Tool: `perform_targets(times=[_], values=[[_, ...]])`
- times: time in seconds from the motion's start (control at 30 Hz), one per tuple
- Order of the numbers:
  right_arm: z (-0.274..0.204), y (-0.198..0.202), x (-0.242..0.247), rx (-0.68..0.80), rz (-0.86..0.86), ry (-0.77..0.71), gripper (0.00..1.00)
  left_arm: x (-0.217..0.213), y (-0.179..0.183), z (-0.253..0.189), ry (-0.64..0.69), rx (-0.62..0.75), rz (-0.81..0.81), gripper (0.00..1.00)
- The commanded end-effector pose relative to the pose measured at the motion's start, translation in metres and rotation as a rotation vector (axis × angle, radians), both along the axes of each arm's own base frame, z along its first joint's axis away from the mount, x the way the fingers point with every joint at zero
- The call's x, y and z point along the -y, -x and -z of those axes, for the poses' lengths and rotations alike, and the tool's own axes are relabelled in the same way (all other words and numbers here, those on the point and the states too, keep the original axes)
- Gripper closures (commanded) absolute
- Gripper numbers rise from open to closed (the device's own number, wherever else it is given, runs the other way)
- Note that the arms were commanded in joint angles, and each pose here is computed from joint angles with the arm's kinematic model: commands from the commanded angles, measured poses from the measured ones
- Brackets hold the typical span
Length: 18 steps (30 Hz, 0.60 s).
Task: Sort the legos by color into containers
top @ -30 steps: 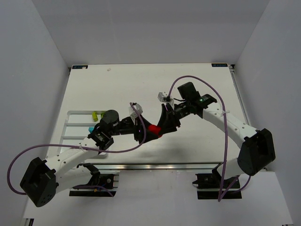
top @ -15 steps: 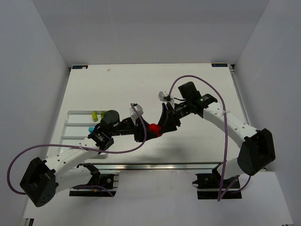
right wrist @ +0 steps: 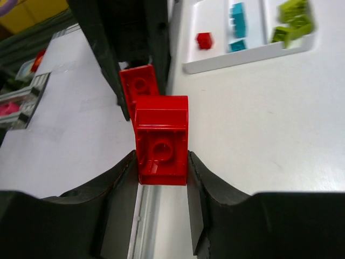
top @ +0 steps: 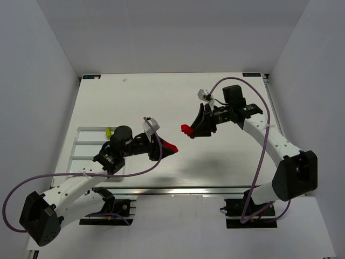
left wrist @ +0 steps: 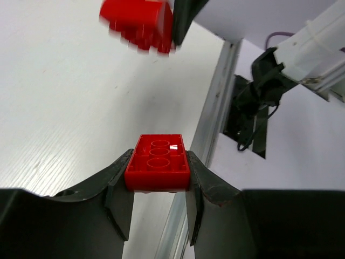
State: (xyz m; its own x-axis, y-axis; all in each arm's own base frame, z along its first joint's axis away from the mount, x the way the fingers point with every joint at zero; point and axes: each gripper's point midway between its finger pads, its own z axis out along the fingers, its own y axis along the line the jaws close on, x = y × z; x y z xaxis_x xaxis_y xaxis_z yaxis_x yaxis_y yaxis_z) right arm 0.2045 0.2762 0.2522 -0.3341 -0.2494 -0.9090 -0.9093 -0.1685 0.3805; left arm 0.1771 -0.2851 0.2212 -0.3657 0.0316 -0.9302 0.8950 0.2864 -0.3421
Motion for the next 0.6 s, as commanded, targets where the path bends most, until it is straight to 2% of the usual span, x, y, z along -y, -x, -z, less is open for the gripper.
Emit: perform_targets(times=[0.0, 0.1, 0.17, 0.2, 0.23, 0.27, 0.3, 0.37, 0.4, 0.47, 0.53, 0.57], values=[[-0.025, -0.011, 0.007, 0.06, 0.033, -0.048, 1.0, -0.017, -0.001, 0.018, -0.079, -0.032, -0.064, 1.0], [-0.021, -0.015, 0.009, 0.055, 0.059, -0.03, 1.0, -0.026, -0.012, 0.025, -0.121, -0.069, -0.132, 1.0], [-0.007, -0.027, 0.01, 0.061, 0.144, 0.035, 1.0, -0.034, -0.024, 0.022, -0.138, -0.117, -0.243, 1.0], [-0.005, -0.03, 0.011, 0.081, 0.185, 0.053, 1.0, -0.055, -0.042, 0.035, -0.177, -0.228, -0.46, 1.0], [-0.002, -0.045, 0.012, 0.109, 0.275, 0.08, 1.0, -0.067, -0.051, 0.03, -0.184, -0.264, -0.573, 1.0], [0.004, -0.044, 0.015, 0.114, 0.307, 0.089, 1.0, -0.099, -0.071, 0.034, -0.216, -0.284, -0.812, 1.0], [0.009, -0.054, 0.019, 0.13, 0.367, 0.113, 1.0, -0.119, -0.062, 0.051, -0.265, -0.403, -0.929, 1.0], [0.014, -0.057, 0.02, 0.123, 0.391, 0.126, 1.0, -0.158, -0.048, 0.063, -0.354, -0.506, -1.131, 1.0], [0.015, -0.057, 0.02, 0.12, 0.396, 0.132, 1.0, -0.181, -0.049, 0.059, -0.299, -0.548, -1.318, 1.0], [0.021, -0.06, 0.021, 0.097, 0.405, 0.149, 1.0, -0.212, -0.031, 0.058, -0.359, -0.596, -1.47, 1.0], [0.024, -0.06, 0.02, 0.088, 0.409, 0.155, 1.0, -0.232, -0.024, 0.051, -0.33, -0.616, -1.605, 1.0], [0.024, -0.06, 0.02, 0.091, 0.412, 0.156, 1.0, -0.245, -0.012, 0.053, -0.393, -0.618, -1.646, 1.0]])
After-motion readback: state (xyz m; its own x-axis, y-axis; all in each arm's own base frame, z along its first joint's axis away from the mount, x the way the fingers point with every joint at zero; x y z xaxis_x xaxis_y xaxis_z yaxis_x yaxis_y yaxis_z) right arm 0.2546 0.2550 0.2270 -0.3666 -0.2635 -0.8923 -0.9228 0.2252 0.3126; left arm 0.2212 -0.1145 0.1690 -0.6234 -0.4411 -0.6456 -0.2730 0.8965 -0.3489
